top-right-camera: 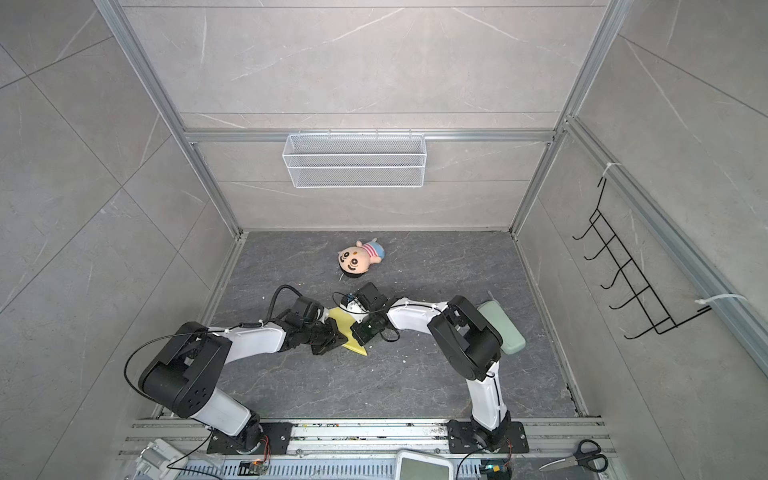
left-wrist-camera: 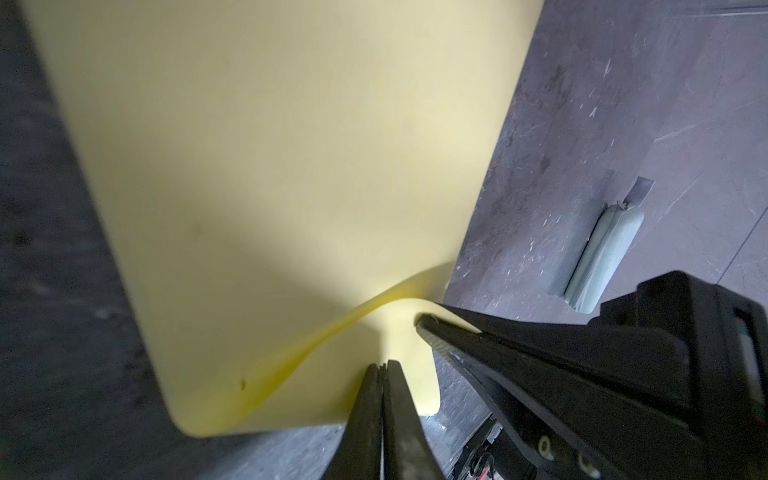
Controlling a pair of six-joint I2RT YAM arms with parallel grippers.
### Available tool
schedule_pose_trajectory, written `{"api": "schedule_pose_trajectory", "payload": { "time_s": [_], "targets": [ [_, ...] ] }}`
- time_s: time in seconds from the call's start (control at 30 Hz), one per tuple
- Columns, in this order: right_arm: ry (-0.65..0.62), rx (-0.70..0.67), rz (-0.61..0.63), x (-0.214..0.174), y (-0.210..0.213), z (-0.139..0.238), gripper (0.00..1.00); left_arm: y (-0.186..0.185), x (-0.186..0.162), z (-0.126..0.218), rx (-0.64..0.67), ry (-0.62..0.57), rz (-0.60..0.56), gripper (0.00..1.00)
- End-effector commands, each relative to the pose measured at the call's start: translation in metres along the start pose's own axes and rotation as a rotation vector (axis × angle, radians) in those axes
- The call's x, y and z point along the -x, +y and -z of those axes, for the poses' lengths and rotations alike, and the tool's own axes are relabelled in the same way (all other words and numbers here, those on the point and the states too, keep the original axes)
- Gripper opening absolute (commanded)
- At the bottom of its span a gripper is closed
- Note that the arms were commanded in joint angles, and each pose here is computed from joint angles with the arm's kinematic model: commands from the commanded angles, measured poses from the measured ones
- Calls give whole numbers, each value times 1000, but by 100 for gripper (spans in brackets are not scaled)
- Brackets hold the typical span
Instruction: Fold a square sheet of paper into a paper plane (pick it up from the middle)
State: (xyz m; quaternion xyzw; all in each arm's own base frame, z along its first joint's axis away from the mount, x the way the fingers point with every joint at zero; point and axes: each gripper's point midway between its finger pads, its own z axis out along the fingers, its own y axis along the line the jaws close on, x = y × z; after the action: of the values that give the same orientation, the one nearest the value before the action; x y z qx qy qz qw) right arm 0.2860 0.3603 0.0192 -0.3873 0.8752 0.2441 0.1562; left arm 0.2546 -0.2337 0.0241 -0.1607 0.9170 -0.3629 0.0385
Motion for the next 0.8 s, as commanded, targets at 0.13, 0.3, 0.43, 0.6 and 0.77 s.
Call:
{"api": "schedule_pose_trajectory", "payload": {
  "time_s": [0.13, 0.3, 0.43, 0.6, 0.77],
  "targets": [
    [107, -38, -53, -29, -14, -12, 1, 14, -5, -5, 35, 13, 23, 8],
    [106, -34, -54, -29, -14, -12, 2, 17, -5, -7, 45, 14, 23, 8],
    [106, -32, -56, -28, -13, -12, 2, 18, -5, -7, 63, 17, 25, 8],
    [40, -9, -62, -11, -5, 1, 7, 24, -5, -3, 122, 22, 24, 7],
    [-72, -52, -146, 17, -6, 35, 33, 31, -6, 0, 168, 29, 28, 5]
  ]
}}
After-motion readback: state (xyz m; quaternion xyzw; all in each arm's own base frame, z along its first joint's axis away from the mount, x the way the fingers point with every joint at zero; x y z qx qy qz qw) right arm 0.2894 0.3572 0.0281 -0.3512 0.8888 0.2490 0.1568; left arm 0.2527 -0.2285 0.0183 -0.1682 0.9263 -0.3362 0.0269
